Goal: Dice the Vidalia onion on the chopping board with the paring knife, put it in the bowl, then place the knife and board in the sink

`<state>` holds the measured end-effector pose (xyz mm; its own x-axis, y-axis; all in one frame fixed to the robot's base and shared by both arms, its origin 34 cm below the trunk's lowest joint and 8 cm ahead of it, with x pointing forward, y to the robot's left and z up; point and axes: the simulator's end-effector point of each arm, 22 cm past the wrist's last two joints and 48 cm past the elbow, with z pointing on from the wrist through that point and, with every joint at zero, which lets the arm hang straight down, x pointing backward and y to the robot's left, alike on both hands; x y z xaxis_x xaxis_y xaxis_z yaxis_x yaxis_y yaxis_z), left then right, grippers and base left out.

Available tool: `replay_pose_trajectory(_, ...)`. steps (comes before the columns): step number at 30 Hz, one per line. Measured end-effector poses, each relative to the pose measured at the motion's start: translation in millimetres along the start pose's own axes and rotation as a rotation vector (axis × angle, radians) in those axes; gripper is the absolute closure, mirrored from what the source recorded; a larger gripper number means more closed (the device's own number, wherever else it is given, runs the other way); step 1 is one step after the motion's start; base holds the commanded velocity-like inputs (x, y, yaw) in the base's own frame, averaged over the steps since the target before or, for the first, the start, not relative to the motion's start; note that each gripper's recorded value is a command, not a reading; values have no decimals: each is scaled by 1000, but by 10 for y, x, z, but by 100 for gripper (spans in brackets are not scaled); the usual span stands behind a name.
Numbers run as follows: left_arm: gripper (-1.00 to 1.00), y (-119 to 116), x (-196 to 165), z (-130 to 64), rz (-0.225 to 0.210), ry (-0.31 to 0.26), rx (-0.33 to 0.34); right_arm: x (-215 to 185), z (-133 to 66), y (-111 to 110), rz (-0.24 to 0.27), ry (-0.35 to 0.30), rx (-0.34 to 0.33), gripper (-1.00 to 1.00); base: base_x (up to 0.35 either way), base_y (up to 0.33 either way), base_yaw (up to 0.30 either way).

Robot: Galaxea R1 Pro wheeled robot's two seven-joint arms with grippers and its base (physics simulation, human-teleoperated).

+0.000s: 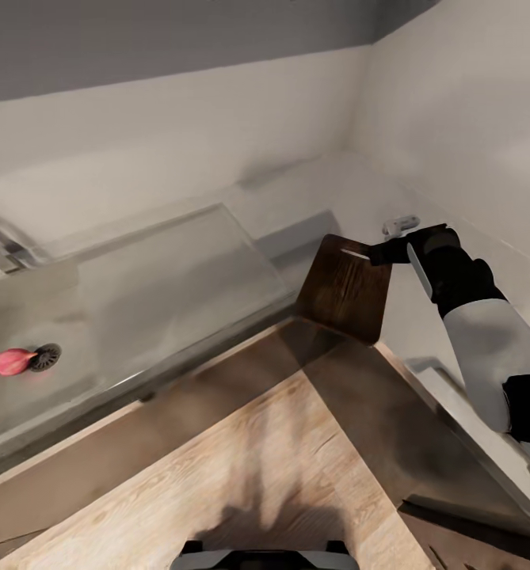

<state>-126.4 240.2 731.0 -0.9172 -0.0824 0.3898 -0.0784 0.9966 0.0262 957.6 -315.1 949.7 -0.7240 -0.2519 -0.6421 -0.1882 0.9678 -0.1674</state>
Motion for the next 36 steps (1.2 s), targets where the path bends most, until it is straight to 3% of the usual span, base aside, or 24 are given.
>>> replay_pose_trajectory(13, -100, 0, -4, 10, 0, -4, 1, -66, -57, 26, 2, -10, -5, 100, -341, 102, 24)
replay_pose_trajectory(36, -100, 5, -86, 44, 0, -30, 4, -258, -252, 8, 3, -44, -2, 100, -312, 163, 189)
